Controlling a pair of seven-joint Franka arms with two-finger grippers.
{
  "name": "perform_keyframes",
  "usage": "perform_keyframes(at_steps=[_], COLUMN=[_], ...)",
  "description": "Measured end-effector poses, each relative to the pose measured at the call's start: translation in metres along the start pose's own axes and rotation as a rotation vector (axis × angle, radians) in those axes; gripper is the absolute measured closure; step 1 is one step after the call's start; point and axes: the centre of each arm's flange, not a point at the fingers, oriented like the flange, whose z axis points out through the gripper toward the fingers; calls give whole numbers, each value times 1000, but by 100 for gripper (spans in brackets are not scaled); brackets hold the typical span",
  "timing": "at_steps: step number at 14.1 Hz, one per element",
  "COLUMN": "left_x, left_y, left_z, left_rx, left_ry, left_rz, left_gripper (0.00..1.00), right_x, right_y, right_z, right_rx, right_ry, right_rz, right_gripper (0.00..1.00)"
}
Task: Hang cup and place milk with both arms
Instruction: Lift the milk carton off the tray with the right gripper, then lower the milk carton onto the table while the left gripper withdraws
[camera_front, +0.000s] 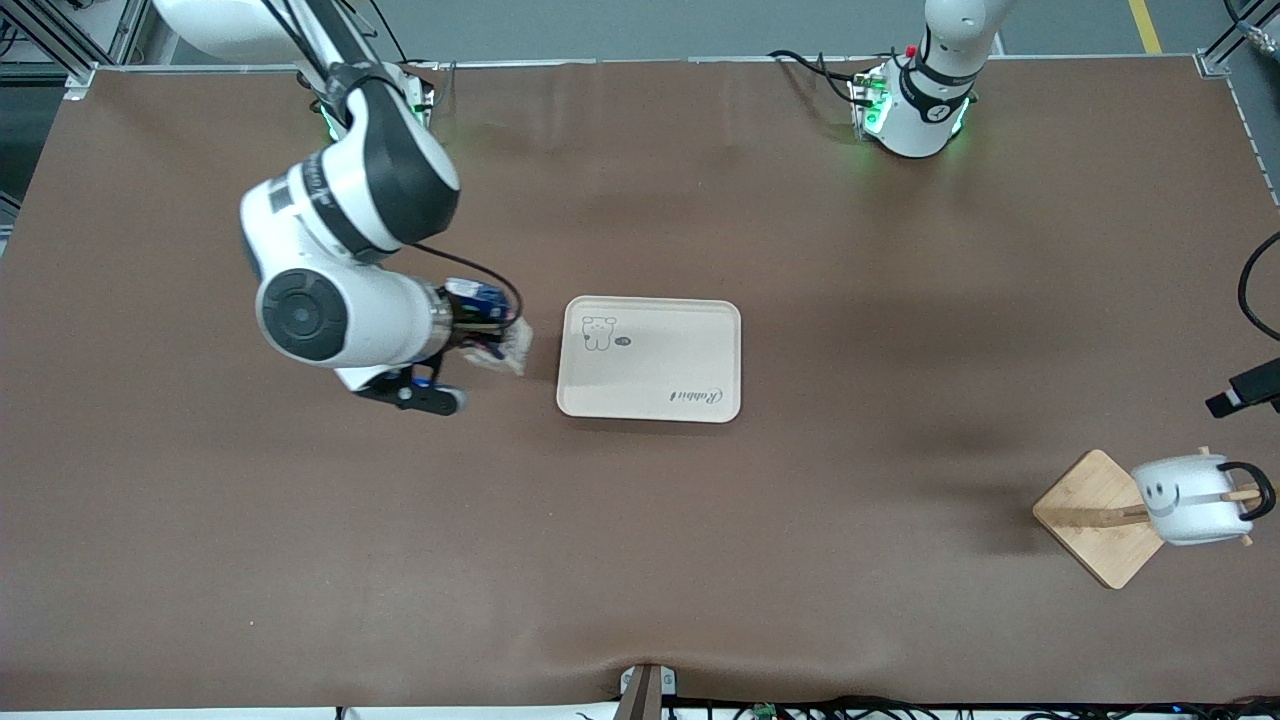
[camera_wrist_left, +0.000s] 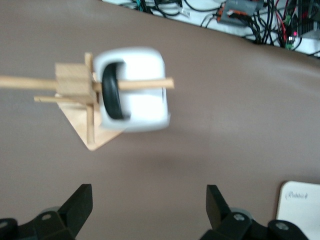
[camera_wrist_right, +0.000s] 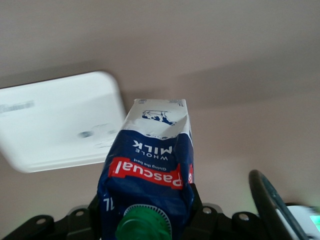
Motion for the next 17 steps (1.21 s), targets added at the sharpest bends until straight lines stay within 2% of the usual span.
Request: perform_keyframes(at_steps=[2,4,7,9,13,17], left_x=[-8,-17,-28,-29,-36,-42], left_y=[24,58,100,110,122,139], left_z=[-15,-27,-34,-34,-39,-55], left_rx=[63,140,247,267,269,278], left_ry=[-21,-40,-53,-50,-91,-87], left_rz=[1,-17,21,43,57,74], left_gripper=[0,0,0,0,0,0], right_x=[14,32,68,84,98,92], right_y=[43,93,196,250,317,353], right_z=[-14,-23,-26,-19,35,83], right_rx=[-39,-54,-11,22,63,55], right_ry=[18,24,5,4,69,43], right_rz=[-13,-50,-79,-79,-124,-110], right_gripper=[36,36,36,36,36,36])
